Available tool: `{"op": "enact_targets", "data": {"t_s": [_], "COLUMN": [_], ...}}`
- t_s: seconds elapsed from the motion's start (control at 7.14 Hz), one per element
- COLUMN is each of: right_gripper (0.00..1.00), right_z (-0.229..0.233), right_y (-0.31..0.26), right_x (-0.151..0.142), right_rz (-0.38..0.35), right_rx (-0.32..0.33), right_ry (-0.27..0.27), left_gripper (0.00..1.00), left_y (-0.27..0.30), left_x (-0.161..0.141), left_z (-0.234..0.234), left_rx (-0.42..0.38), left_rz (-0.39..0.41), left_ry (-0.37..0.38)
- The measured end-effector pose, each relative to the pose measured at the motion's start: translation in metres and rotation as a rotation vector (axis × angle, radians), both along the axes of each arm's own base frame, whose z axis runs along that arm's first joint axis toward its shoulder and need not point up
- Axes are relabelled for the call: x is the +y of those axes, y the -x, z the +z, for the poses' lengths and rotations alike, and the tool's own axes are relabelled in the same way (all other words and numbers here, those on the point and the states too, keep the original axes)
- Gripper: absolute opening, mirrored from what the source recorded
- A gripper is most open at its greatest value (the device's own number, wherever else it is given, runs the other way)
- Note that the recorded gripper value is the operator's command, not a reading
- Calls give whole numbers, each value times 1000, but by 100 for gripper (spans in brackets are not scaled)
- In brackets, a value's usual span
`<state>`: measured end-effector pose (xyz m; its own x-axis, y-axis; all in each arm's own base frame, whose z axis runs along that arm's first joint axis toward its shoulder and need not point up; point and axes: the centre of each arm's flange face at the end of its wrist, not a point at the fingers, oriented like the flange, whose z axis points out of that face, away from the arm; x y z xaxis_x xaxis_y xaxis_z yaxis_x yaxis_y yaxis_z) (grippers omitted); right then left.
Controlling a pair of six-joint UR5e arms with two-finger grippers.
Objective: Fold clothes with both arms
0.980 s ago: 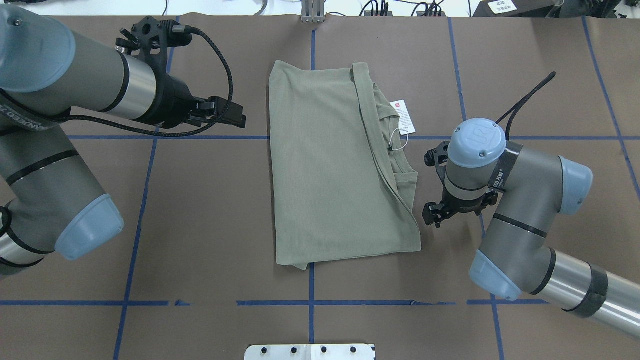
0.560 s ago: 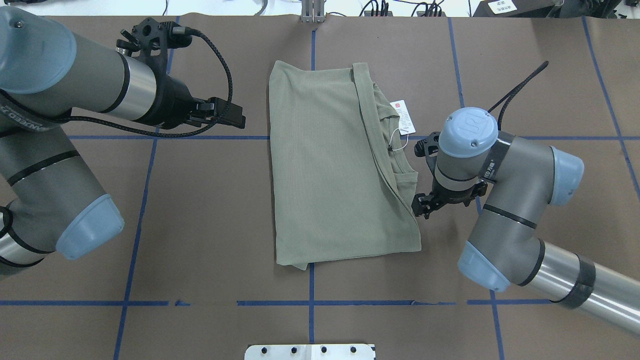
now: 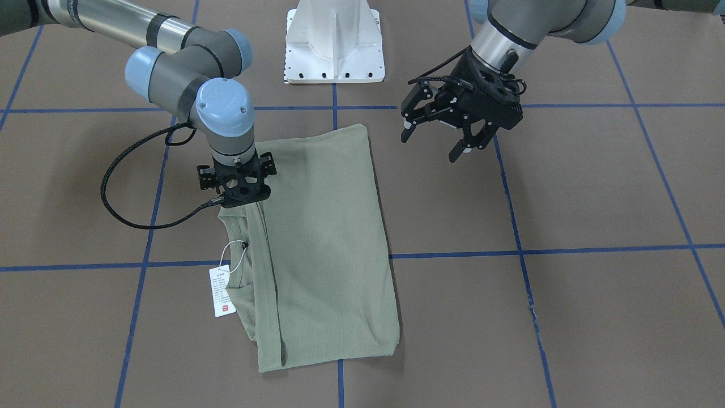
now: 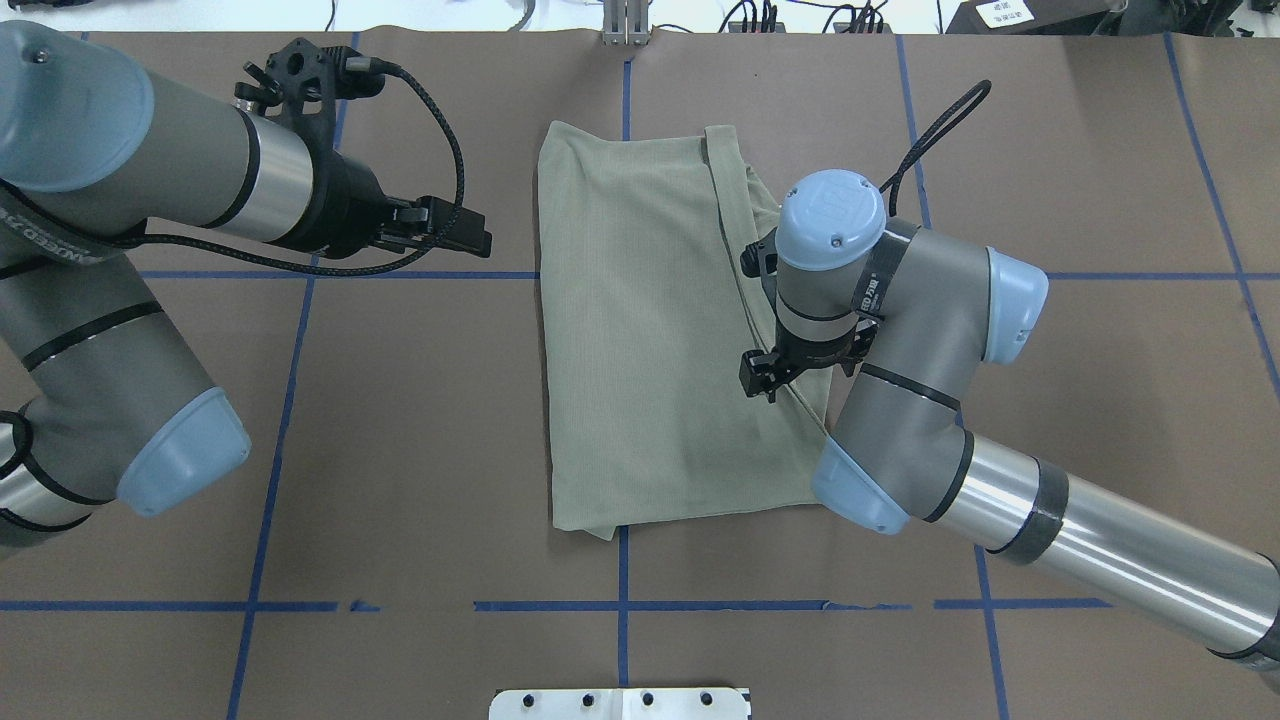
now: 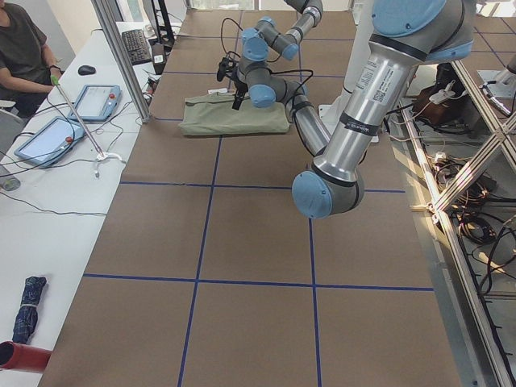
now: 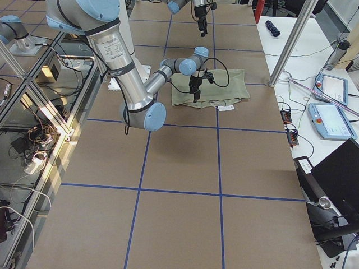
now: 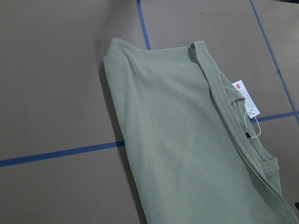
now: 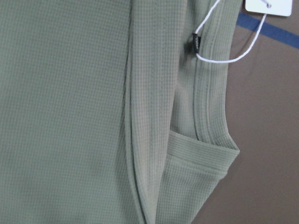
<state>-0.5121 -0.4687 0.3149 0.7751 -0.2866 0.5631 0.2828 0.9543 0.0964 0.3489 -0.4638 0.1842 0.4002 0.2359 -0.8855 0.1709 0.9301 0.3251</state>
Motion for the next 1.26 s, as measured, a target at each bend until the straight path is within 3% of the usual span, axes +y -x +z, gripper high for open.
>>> {"op": "enact_targets", "data": {"t_s": [0.42, 1.26], "right_gripper": [100, 100], "right_z": [18, 32], "right_y": [15, -12], "right_x": [-19, -56], "right_rz": [5, 16], "right_rx": [-12, 4], "right_ry": [-13, -34], "left_gripper": [100, 100], "left_y": [-1, -2], "left_x": [-1, -2], "left_z": [1, 2], "left_rx": [-2, -3], "left_rz": [0, 0], "left_ry": [1, 5]}}
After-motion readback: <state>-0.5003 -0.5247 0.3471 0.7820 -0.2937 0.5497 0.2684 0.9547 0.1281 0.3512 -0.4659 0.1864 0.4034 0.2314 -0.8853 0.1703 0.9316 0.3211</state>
